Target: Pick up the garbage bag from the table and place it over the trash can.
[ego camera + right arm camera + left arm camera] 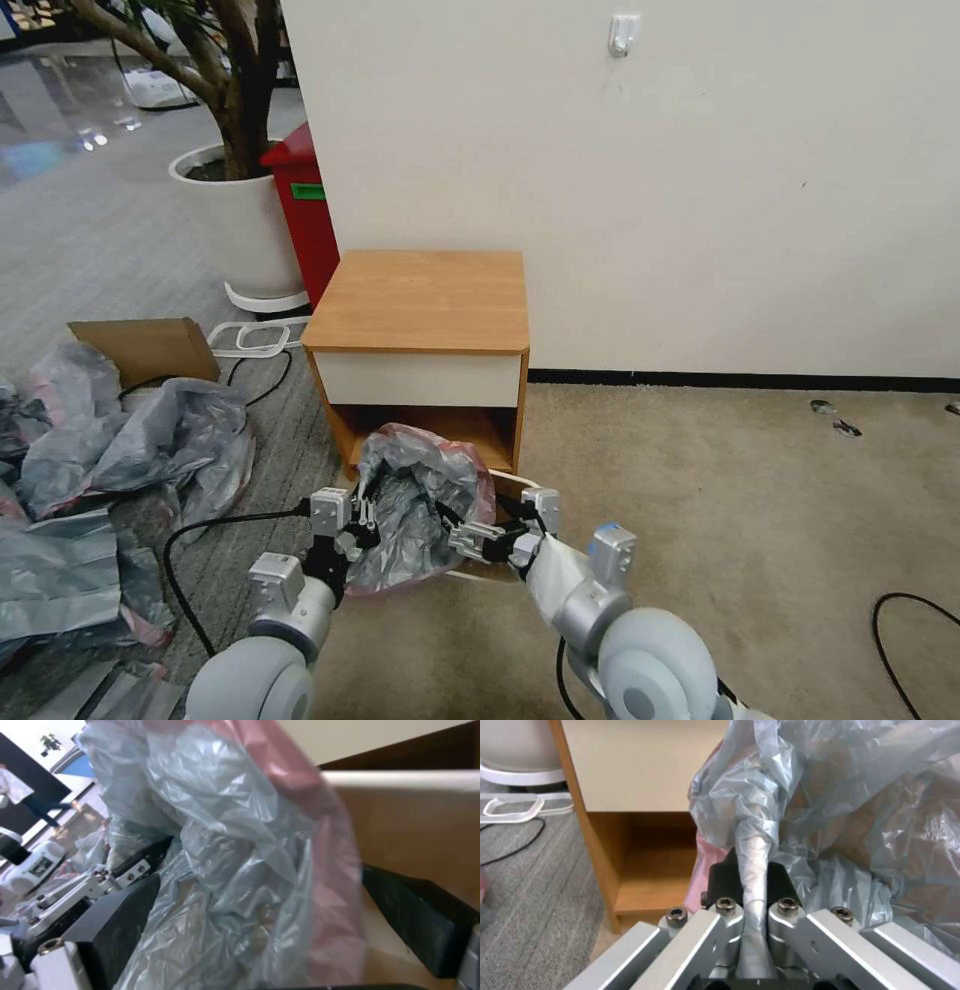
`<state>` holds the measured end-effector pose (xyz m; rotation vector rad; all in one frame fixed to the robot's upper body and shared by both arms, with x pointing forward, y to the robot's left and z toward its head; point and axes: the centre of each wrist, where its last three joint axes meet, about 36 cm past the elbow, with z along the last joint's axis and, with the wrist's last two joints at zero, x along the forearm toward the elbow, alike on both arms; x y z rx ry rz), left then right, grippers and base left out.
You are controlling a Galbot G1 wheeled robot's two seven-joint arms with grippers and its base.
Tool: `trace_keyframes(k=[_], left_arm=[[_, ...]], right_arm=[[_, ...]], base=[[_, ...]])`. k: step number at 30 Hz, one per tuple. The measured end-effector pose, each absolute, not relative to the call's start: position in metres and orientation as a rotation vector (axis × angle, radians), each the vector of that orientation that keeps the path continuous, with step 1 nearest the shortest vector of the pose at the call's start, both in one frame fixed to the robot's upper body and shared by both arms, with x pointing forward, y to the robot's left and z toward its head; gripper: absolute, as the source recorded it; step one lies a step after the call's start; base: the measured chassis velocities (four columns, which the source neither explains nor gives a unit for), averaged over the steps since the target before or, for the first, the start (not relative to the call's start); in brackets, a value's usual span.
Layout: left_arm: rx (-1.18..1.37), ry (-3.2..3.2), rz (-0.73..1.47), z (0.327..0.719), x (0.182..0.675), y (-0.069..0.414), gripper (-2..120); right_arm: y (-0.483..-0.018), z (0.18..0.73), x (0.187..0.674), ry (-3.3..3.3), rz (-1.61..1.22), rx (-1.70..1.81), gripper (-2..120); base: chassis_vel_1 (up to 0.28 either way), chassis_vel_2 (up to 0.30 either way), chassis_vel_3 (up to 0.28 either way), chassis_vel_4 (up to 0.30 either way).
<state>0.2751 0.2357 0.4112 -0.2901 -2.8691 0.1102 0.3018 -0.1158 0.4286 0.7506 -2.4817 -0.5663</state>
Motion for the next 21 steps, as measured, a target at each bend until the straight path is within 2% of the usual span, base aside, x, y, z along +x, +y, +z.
trace_keyframes(k=[1,2,3,6,7,11,13,15,17,20,21], left_arm=[[-0.29,-2.87,0.111,0.411,0.274,0.236,1],[-0.282,-2.873,0.113,0.411,0.273,0.238,1],[-0.282,-2.873,0.113,0.411,0.273,0.238,1],[-0.269,-2.876,0.11,0.408,0.272,0.241,1],[-0.269,-2.876,0.11,0.408,0.272,0.241,1],[-0.261,-2.872,0.114,0.405,0.272,0.242,1],[-0.26,-2.872,0.115,0.405,0.272,0.242,1],[-0.258,-2.869,0.115,0.403,0.272,0.242,1],[-0.258,-2.869,0.115,0.403,0.272,0.242,1],[-0.254,-2.867,0.114,0.402,0.272,0.243,1],[-0.254,-2.867,0.114,0.402,0.272,0.243,1]], right_arm=[[-0.112,0.427,0.305,-2.477,-0.57,0.753,98],[-0.107,0.421,0.311,-2.472,-0.571,0.747,90],[-0.107,0.421,0.311,-2.472,-0.571,0.747,90],[-0.107,0.415,0.314,-2.475,-0.574,0.733,77],[-0.107,0.415,0.314,-2.475,-0.574,0.733,77],[-0.107,0.413,0.313,-2.477,-0.582,0.728,58],[-0.106,0.412,0.312,-2.477,-0.584,0.726,55],[-0.106,0.411,0.311,-2.478,-0.589,0.723,43],[-0.106,0.411,0.311,-2.48,-0.589,0.723,41],[-0.106,0.41,0.31,-2.489,-0.588,0.72,27],[-0.106,0.41,0.31,-2.489,-0.588,0.72,27]], base=[[0.0,0.0,0.0,0.0],[0.0,0.0,0.0,0.0],[0.0,0.0,0.0,0.0],[0.0,0.0,0.0,0.0],[0.0,0.0,0.0,0.0],[0.0,0.0,0.0,0.0],[0.0,0.0,0.0,0.0],[0.0,0.0,0.0,0.0],[0.0,0.0,0.0,0.0],[0.0,0.0,0.0,0.0],[0.0,0.0,0.0,0.0]])
